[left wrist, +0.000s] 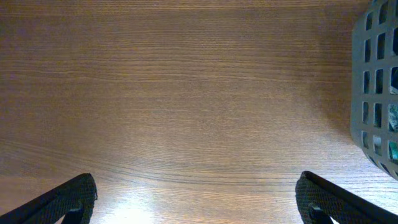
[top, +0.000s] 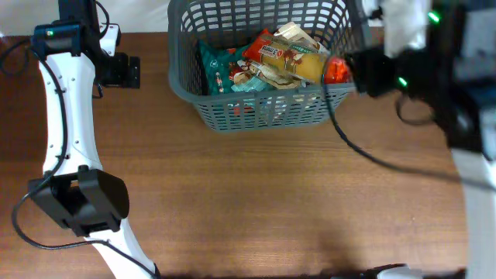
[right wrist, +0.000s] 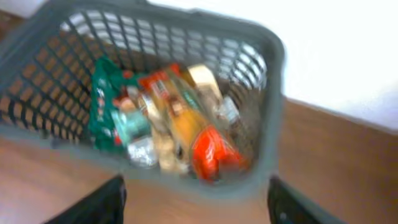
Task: Pack container
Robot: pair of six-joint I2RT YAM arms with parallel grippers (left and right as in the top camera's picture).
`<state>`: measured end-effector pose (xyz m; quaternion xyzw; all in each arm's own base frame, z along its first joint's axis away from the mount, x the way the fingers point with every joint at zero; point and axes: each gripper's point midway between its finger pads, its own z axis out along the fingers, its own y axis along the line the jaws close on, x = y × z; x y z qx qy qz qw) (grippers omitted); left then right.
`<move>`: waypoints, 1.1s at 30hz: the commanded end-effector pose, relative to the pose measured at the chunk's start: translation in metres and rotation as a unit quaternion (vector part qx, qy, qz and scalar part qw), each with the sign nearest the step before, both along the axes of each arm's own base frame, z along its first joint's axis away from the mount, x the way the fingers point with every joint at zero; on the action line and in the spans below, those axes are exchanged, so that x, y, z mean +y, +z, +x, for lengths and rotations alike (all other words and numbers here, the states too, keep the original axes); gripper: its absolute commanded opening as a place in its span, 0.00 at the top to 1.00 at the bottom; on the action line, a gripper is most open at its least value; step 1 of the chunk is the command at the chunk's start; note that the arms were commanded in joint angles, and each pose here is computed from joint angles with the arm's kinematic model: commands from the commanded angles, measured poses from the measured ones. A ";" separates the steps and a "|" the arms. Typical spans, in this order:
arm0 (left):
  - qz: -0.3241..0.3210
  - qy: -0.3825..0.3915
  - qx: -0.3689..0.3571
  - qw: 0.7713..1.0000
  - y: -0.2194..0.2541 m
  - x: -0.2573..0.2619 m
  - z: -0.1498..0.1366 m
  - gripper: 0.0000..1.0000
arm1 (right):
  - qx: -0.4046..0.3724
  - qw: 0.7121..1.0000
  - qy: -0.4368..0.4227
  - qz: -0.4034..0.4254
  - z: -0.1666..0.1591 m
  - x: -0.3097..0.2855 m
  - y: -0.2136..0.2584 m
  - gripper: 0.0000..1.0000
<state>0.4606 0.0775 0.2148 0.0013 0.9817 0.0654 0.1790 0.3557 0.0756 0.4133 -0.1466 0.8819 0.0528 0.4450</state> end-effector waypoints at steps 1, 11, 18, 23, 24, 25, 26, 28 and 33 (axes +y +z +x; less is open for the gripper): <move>-0.005 0.004 0.002 1.000 -0.003 0.000 0.001 0.01 | 0.019 0.996 -0.089 0.010 -0.017 -0.027 0.000 0.29; -0.003 0.004 -0.014 1.000 0.000 0.001 0.008 0.01 | 0.114 0.972 -0.203 0.042 -0.052 -0.088 -0.030 0.25; -0.004 0.004 -0.015 1.000 0.000 0.001 0.008 0.01 | 0.124 0.965 -0.220 0.067 -0.056 -0.101 -0.032 0.06; -0.005 0.003 -0.015 1.000 0.000 0.000 0.008 0.01 | 0.125 0.965 -0.220 0.067 -0.056 -0.101 -0.033 0.01; -0.008 0.002 -0.015 1.000 0.000 -0.001 0.008 0.01 | 0.125 0.965 -0.220 0.067 -0.056 -0.101 -0.033 0.01; -0.008 0.001 -0.015 1.000 0.000 -0.001 0.009 0.01 | 0.125 0.965 -0.220 0.067 -0.056 -0.101 -0.033 0.01; -0.008 0.001 -0.015 1.000 0.000 -0.001 0.009 0.01 | 0.125 0.965 -0.220 0.067 -0.056 -0.101 -0.033 0.01; -0.008 0.001 -0.015 1.000 0.000 -0.001 0.009 0.01 | 0.125 0.965 -0.220 0.067 -0.056 -0.101 -0.033 0.01; -0.008 0.001 -0.015 1.000 0.000 -0.001 0.009 0.01 | 0.125 0.965 -0.220 0.067 -0.056 -0.101 -0.033 0.01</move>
